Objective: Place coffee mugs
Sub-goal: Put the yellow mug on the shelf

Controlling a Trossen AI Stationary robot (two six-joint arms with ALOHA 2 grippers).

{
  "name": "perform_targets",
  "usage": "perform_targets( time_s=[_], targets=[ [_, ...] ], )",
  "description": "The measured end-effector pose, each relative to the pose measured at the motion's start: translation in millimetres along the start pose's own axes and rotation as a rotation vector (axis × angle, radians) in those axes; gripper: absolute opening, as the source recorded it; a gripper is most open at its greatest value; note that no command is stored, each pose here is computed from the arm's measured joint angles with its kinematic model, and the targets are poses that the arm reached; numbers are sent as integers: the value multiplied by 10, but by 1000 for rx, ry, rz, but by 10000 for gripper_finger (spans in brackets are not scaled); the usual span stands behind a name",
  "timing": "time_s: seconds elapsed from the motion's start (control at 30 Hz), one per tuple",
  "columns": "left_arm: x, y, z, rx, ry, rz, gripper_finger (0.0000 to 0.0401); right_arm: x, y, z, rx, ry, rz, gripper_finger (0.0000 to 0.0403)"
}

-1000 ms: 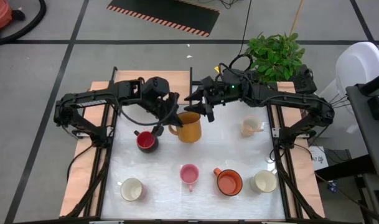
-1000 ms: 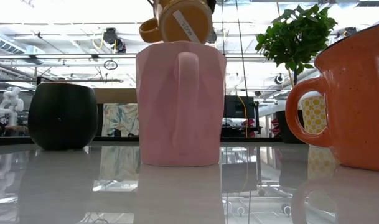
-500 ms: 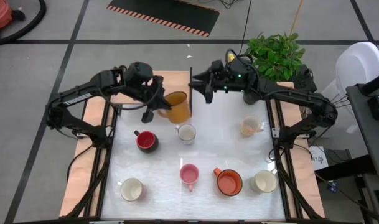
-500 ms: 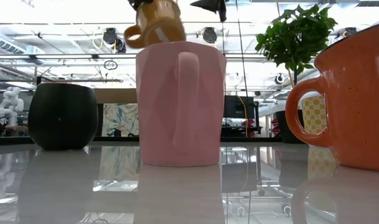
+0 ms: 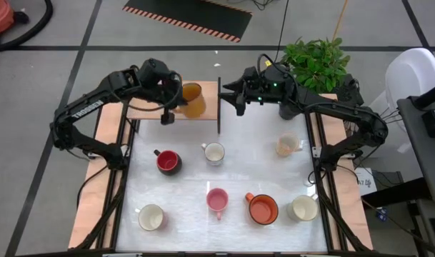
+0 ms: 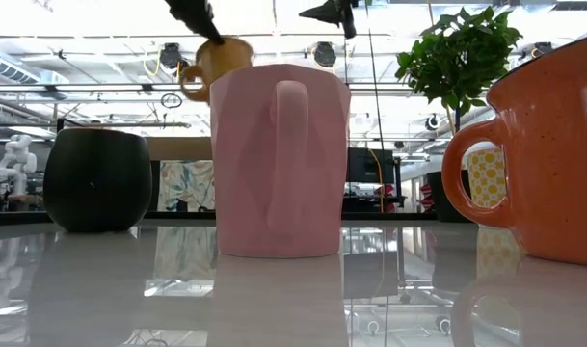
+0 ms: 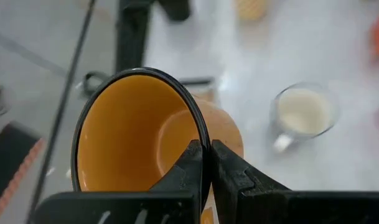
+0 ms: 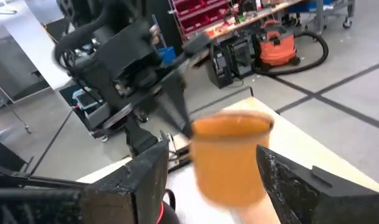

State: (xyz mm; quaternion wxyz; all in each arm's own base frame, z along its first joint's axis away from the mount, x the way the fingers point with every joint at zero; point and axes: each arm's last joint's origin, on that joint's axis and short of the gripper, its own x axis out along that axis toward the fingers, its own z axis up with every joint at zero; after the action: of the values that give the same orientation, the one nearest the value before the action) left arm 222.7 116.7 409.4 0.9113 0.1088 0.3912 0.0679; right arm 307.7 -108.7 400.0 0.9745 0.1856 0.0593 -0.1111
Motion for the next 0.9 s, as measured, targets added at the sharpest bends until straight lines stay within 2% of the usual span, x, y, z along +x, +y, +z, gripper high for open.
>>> perform_targets(
  time_s=[0.2, 0.4, 0.67, 0.9],
  targets=[
    [-50, 181, -181, 61, 111, 69, 14, 1, -5, -26, 22, 26, -5, 222],
    [-150, 317, -397, 249, 229, 56, 14, 0, -13, -50, 27, 52, -11, 222],
    [-361, 477, -588, 398, 292, 112, 14, -1, -15, -67, 30, 69, -15, 222],
    [-358, 587, -600, 357, 246, 154, 14, -2, -18, -75, 71, 76, -18, 222]
  ],
)
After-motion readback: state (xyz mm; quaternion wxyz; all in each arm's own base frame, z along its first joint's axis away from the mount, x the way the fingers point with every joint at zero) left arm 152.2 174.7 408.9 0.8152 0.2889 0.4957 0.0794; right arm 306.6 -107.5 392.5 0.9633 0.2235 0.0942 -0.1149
